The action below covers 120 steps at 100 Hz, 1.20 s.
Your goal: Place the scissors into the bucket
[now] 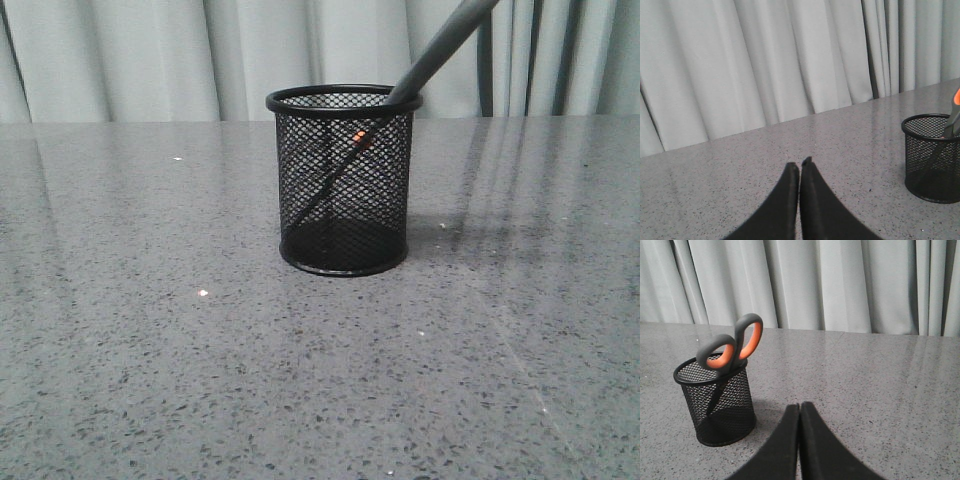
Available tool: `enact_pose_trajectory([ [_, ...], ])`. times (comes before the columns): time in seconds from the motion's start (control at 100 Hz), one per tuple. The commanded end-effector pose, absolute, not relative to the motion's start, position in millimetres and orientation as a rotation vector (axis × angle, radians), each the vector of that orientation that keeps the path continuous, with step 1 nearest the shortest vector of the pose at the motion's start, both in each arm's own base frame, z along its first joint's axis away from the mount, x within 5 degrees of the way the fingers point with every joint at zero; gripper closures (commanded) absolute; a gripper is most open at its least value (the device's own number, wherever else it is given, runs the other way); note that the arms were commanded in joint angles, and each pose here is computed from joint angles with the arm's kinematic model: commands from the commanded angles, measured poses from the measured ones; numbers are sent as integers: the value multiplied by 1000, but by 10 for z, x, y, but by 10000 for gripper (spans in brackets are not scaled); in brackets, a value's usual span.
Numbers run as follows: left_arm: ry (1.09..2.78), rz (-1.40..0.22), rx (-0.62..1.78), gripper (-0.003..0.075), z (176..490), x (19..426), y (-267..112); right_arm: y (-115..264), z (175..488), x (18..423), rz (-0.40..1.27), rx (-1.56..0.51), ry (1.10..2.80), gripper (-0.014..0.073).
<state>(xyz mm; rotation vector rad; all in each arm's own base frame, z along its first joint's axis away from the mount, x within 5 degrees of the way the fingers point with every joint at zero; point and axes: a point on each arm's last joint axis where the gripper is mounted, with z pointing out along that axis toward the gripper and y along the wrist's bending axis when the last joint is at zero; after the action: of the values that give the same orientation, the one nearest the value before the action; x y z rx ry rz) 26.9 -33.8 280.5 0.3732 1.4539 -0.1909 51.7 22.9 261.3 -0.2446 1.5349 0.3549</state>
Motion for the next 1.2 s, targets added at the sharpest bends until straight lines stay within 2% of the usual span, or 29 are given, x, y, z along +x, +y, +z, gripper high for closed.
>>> enact_pose_trajectory([
  [0.0, 1403, -191, 317, 740, 2917, 248, -311, 205, 2755, 514, 349, -209, 1454, 640],
  [0.07, 1407, -147, 296, 740, 2910, 263, -277, 205, 2755, 514, 349, -209, 1454, 640],
  [0.19, 1465, -112, 84, 740, 2826, 328, -143, 205, 2755, 514, 349, -209, 1454, 640],
  [0.3, 1488, -21, -33, 740, 2645, 374, -32, 205, 2755, 514, 349, -209, 1454, 640],
  [0.4, 1465, -8, -103, 740, 2516, 423, 22, 205, 2753, 514, 349, -210, 1456, 640],
  [0.74, 1502, -33, -109, 740, 2013, 554, 29, 205, 2753, 514, 349, -210, 1456, 640],
  [0.93, 1525, -53, -64, 740, 1980, 558, 5, 205, 2753, 514, 349, -210, 1456, 640],
  [1.04, 1540, -119, -124, 740, 1964, 558, 2, 205, 2753, 514, 349, -210, 1456, 640],
  [1.19, 1534, -120, -125, 740, 1974, 557, 2, 205, 2753, 514, 349, -210, 1456, 640],
])
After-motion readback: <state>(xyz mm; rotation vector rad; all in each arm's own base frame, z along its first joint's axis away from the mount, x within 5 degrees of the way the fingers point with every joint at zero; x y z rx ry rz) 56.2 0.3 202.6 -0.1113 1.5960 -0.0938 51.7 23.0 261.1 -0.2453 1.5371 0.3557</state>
